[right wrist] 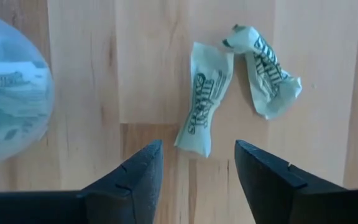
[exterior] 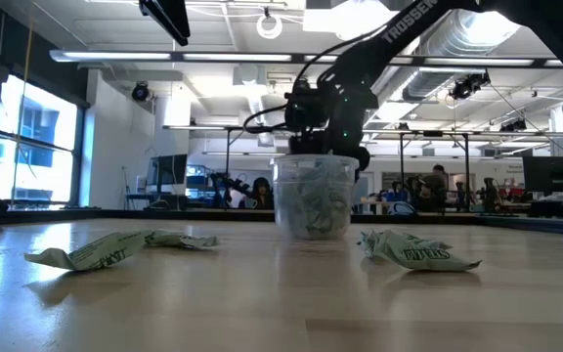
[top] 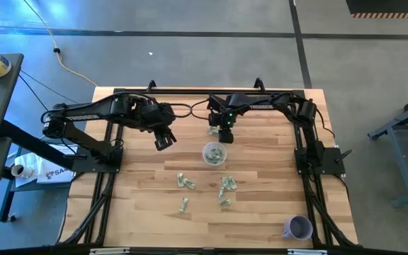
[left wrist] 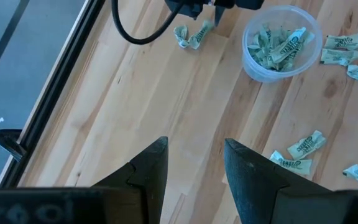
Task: Pick and place Stevia / Truvia into bins
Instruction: Put the white stevia packet into the transparent container
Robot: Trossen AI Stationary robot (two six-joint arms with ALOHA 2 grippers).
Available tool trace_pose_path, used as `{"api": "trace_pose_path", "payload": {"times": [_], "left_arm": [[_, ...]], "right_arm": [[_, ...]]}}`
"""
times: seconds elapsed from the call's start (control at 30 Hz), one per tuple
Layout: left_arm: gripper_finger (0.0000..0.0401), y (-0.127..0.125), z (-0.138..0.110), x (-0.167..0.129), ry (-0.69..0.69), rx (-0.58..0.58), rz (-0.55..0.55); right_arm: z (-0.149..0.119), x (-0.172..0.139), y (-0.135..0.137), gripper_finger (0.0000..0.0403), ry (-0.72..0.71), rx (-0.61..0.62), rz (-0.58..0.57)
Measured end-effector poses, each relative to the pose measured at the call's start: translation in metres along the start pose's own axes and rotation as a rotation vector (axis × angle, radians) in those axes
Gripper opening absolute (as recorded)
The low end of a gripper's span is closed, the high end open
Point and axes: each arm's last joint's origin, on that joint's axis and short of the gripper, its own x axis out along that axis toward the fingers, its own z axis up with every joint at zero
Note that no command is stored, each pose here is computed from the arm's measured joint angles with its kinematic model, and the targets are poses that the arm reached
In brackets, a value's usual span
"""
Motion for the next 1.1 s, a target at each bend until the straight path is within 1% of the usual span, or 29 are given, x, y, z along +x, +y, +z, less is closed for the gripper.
{"api": "trace_pose_path", "payload": {"times": [0.17, 0.37, 0.53, 0.73, 0.87, 1.03, 1.1], "left_arm": [[0.0188, 0.0, 0.0, 0.0, -0.002, -0.001, -0.001], [0.0188, 0.0, 0.0, 0.0, -0.002, -0.001, -0.001], [0.0188, 0.0, 0.0, 0.0, -0.002, -0.001, -0.001], [0.0188, 0.0, 0.0, 0.0, -0.002, -0.001, -0.001], [0.0188, 0.0, 0.0, 0.0, -0.003, -0.001, -0.001], [0.0188, 0.0, 0.001, 0.0, -0.016, -0.004, 0.009], [0.0188, 0.0, 0.002, 0.0, -0.022, -0.004, 0.009]], "right_arm": [[0.0, 0.001, -0.003, 0.0186, -0.022, -0.004, -0.007], [0.002, 0.003, -0.004, 0.0162, -0.035, -0.011, -0.004], [0.0, 0.012, -0.005, 0.0139, -0.018, 0.004, 0.014], [0.0, 0.012, -0.008, 0.012, -0.016, 0.011, -0.014], [-0.003, 0.01, -0.015, 0.0087, -0.005, 0.04, -0.039], [-0.007, 0.009, -0.02, 0.0018, 0.005, 0.066, -0.045], [-0.008, 0.008, -0.021, 0.0009, 0.016, 0.07, -0.045]]}}
